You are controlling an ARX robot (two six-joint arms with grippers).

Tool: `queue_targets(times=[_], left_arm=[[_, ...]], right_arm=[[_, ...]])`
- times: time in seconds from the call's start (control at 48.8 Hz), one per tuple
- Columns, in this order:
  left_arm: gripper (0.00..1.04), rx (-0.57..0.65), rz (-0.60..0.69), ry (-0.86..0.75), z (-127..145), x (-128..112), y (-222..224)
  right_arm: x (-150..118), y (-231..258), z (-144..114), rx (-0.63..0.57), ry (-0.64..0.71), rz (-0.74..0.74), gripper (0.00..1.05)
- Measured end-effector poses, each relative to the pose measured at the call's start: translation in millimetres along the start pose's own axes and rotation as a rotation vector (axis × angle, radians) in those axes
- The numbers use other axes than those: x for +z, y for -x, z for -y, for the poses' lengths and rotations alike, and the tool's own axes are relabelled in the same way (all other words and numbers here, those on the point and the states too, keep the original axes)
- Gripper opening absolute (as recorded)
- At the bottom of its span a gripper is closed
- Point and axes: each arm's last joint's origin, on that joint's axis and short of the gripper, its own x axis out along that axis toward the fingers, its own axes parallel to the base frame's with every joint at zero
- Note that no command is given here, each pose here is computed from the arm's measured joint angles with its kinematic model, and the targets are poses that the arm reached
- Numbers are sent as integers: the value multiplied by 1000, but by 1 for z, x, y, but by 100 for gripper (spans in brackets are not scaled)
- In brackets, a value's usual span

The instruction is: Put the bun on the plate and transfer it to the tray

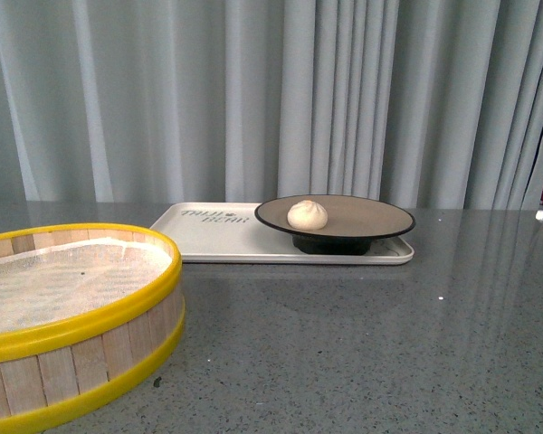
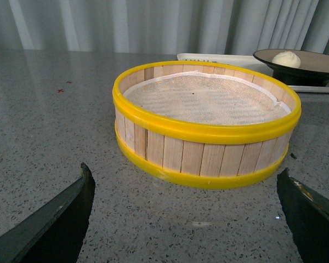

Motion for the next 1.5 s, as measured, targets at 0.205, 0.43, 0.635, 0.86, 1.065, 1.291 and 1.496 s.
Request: queue_targets(times=[0.205,0.43,0.635,0.86,1.065,1.291,1.496], left_arm=[[98,0,0,0,0,0,0],[98,0,0,0,0,0,0],[98,0,1,0,0,0,0],[98,0,0,0,0,0,0],[98,0,0,0,0,0,0],[98,0,0,0,0,0,0],[98,0,0,0,0,0,0]], right_arm=[[0,4,0,0,0,0,2],[-2,10,0,0,0,-10,2],[-3,18,0,2,0,-5,2],[-3,18,0,3,0,-5,27],[-3,18,0,2,0,-5,71],[-3,18,0,2,0,-5,97],[-3,18,0,3,0,-5,96]])
